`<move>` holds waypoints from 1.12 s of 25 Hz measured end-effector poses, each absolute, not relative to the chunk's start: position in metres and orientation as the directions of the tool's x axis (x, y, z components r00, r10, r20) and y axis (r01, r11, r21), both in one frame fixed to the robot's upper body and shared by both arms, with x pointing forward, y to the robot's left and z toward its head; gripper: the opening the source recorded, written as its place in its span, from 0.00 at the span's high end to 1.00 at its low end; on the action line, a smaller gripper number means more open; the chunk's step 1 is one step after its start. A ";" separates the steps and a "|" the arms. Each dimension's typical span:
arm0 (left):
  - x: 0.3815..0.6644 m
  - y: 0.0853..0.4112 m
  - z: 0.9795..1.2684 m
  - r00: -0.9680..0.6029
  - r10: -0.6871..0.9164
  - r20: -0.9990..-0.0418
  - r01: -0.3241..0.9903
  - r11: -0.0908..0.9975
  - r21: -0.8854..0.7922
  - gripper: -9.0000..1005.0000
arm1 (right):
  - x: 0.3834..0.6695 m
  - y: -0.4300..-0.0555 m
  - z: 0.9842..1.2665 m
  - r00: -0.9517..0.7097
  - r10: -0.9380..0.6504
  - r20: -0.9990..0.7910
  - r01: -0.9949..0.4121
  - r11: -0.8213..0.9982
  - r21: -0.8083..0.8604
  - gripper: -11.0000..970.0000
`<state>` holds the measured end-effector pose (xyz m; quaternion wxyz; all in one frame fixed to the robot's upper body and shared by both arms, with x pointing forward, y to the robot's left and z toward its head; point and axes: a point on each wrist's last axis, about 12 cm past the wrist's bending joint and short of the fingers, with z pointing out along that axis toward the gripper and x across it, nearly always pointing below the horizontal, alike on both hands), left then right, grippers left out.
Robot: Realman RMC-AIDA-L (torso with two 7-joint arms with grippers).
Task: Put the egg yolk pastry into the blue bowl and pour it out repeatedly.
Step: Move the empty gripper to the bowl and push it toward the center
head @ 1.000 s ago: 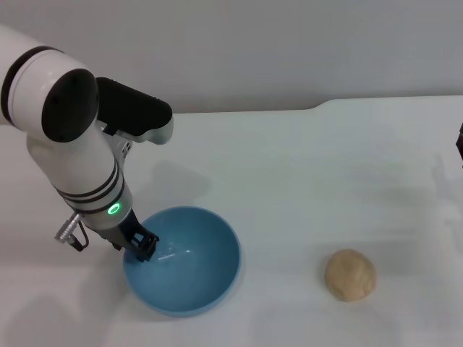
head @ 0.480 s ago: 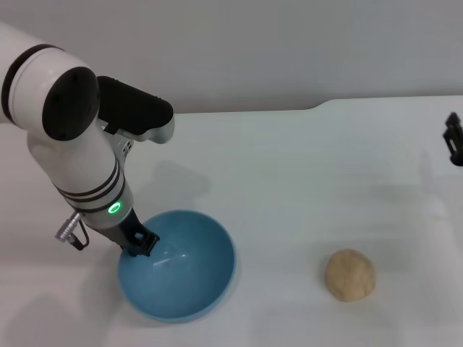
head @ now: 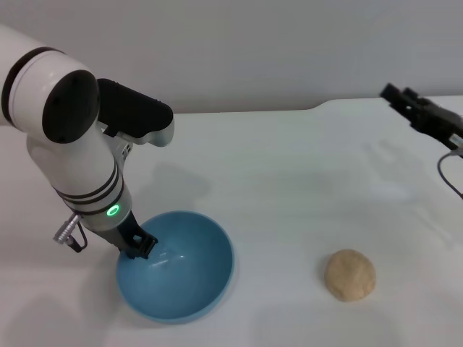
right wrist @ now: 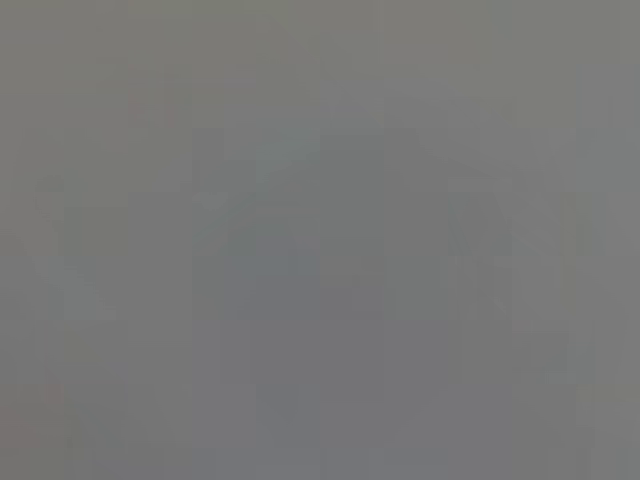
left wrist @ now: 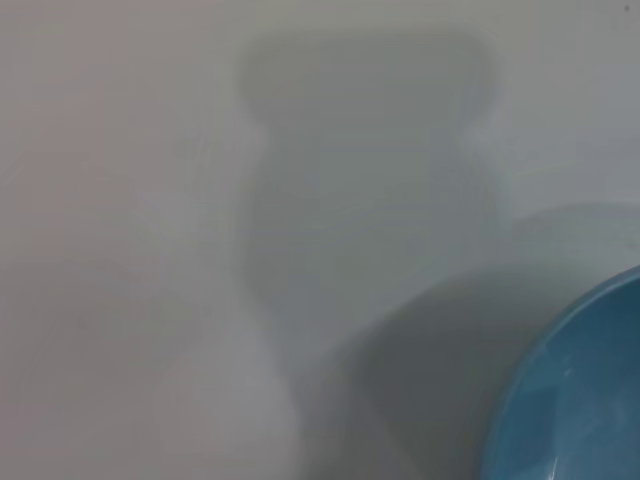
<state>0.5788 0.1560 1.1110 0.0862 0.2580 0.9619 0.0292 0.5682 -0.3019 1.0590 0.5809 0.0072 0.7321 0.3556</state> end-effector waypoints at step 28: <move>0.580 0.151 1.115 -0.830 0.534 -0.162 0.524 0.845 0.106 0.98 | 0.609 -0.282 1.170 -0.892 -0.262 -0.367 -0.405 0.824 0.396 0.48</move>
